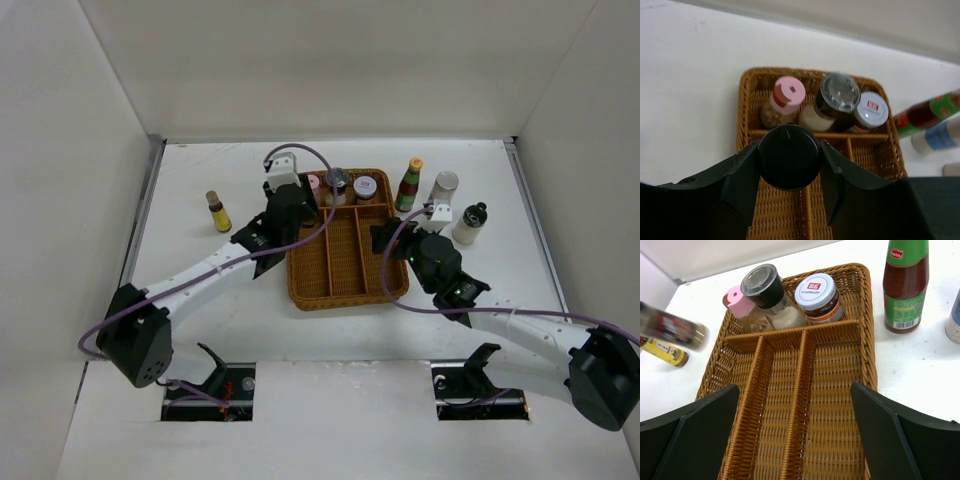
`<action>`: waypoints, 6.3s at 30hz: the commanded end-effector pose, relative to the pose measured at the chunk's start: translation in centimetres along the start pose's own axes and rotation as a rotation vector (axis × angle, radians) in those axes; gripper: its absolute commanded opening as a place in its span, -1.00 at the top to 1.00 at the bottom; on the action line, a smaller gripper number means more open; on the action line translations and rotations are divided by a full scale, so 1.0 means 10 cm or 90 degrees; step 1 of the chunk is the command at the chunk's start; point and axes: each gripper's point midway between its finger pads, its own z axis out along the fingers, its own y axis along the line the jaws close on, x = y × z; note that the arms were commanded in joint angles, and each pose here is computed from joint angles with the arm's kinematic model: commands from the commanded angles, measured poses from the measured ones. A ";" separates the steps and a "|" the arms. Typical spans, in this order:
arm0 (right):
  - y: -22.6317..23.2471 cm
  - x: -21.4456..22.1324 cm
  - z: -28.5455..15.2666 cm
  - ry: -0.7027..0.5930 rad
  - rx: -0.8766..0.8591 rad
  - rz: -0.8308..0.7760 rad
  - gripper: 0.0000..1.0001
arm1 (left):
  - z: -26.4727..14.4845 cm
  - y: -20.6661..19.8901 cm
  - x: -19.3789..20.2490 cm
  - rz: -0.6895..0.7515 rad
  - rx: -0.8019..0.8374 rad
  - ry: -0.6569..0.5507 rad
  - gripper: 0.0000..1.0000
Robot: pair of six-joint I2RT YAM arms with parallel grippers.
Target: Organize the condiment bottles
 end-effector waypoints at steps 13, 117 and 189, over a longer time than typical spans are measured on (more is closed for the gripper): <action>0.14 -0.33 -0.04 -0.058 -0.027 0.031 0.23 | 0.49 -0.06 0.83 0.058 -0.029 0.067 0.53; 0.93 0.21 1.33 0.039 0.010 -0.112 -0.13 | -0.52 0.62 0.53 -0.158 0.090 -0.159 -0.74; 0.04 -1.88 0.63 -0.150 0.132 -0.132 0.52 | -0.48 0.45 0.66 -0.150 0.117 -0.127 -0.68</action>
